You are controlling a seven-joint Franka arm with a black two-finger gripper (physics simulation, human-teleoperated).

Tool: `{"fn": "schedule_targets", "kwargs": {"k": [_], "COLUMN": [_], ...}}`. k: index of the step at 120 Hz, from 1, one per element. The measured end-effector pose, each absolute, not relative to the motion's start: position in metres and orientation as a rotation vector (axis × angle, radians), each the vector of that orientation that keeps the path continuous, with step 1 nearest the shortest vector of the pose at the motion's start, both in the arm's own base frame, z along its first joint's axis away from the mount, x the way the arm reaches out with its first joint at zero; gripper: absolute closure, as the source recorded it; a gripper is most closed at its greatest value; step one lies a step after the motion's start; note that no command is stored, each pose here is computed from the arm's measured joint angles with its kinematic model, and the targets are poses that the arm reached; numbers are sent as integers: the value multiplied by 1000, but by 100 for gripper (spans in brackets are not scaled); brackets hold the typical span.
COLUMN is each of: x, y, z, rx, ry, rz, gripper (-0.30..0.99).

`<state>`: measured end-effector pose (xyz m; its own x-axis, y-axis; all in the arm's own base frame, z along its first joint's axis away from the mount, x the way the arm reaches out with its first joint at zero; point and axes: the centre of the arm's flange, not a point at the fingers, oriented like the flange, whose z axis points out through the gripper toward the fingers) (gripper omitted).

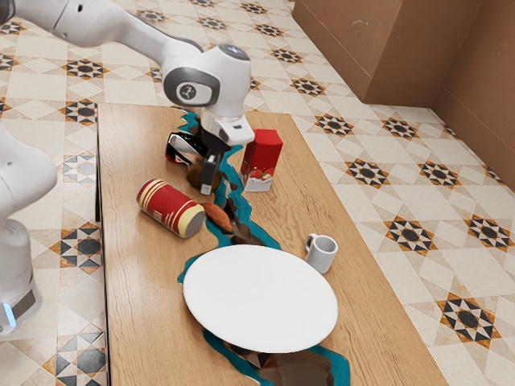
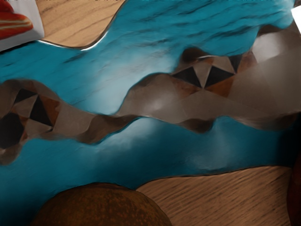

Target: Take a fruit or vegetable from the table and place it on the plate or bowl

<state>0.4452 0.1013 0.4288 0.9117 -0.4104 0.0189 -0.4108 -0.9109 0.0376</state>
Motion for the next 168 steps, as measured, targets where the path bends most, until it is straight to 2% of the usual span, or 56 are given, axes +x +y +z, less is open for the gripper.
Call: {"fn": "schedule_targets", "kwargs": {"k": [18, 29, 33, 39, 43, 57, 74, 88, 100, 114, 132, 156, 168], "x": [441, 438, 437, 436, 436, 437, 441, 444, 473, 505, 494, 485, 482], "y": [109, 118, 122, 127, 128, 120, 89, 57, 7, -60, -134, -161, -166], "z": [424, 422, 421, 419, 418, 421, 446, 508, 543, 542, 534, 531, 532], "rx": [3026, 3025, 3024, 3024, 3024, 3025, 3043, 3105, 3120, 3109, 3013, 2969, 2957], "ry": [-609, -574, -562, -546, -538, -552, -637, -729, -861, -974, -1141, -1190, -1199], "rz": [30, 35, 36, 36, 38, 46, 97, 222, 268, 221, 169, 134, 126], "gripper": [0, 9, 14, 32, 39, 47, 44, 43, 42, 43, 43, 43, 22]}}
